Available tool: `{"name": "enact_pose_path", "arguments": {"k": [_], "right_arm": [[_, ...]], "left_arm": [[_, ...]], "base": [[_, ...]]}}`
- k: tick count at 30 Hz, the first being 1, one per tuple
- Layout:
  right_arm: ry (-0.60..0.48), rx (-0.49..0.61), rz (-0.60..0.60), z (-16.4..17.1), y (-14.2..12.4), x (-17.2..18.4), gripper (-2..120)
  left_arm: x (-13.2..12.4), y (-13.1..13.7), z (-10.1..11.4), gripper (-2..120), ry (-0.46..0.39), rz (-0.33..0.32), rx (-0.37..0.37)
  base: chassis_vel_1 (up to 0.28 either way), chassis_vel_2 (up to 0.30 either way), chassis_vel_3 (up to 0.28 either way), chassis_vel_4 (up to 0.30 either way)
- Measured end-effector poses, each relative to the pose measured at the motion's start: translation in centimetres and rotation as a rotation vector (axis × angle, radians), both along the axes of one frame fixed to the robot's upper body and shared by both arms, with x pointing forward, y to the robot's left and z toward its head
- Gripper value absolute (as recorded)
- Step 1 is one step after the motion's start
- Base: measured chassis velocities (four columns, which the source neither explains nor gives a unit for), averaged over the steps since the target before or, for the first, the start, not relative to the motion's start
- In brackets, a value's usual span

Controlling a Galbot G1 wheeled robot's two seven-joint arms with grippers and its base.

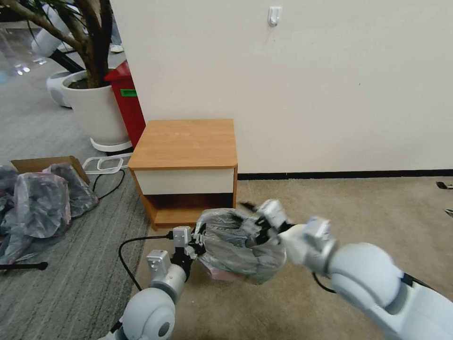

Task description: Pick up the garbage bag from the table and place it over the trash can.

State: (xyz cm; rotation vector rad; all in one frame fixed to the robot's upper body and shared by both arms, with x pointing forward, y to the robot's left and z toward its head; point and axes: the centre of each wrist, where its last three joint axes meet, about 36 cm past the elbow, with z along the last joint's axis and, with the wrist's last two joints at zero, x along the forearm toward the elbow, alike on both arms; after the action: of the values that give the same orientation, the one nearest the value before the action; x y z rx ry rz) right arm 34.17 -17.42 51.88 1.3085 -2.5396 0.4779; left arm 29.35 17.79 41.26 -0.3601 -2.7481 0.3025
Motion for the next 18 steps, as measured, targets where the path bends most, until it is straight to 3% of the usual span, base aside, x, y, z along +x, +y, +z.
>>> {"name": "enact_pose_path", "arguments": {"k": [5, 10, 18], "right_arm": [[0.046, -0.127, 0.025, -1.1, 2.4, 1.6, 0], [0.038, -0.206, -0.024, -2.8, 3.8, 2.2, 0], [0.043, -0.296, -0.099, -5.9, 3.4, 3.0, 0]], "left_arm": [[-0.6, -0.4, 0.1, 6, -0.031, -0.022, 0.012], [-1.2, -0.7, 0.2, 6, -0.059, -0.035, 0.020], [-1.6, -1.0, 0.7, 6, -0.074, -0.042, 0.011]], "base": [[0.000, 0.000, 0.000, 0.000], [0.000, 0.000, 0.000, 0.000], [0.000, 0.000, 0.000, 0.000]]}}
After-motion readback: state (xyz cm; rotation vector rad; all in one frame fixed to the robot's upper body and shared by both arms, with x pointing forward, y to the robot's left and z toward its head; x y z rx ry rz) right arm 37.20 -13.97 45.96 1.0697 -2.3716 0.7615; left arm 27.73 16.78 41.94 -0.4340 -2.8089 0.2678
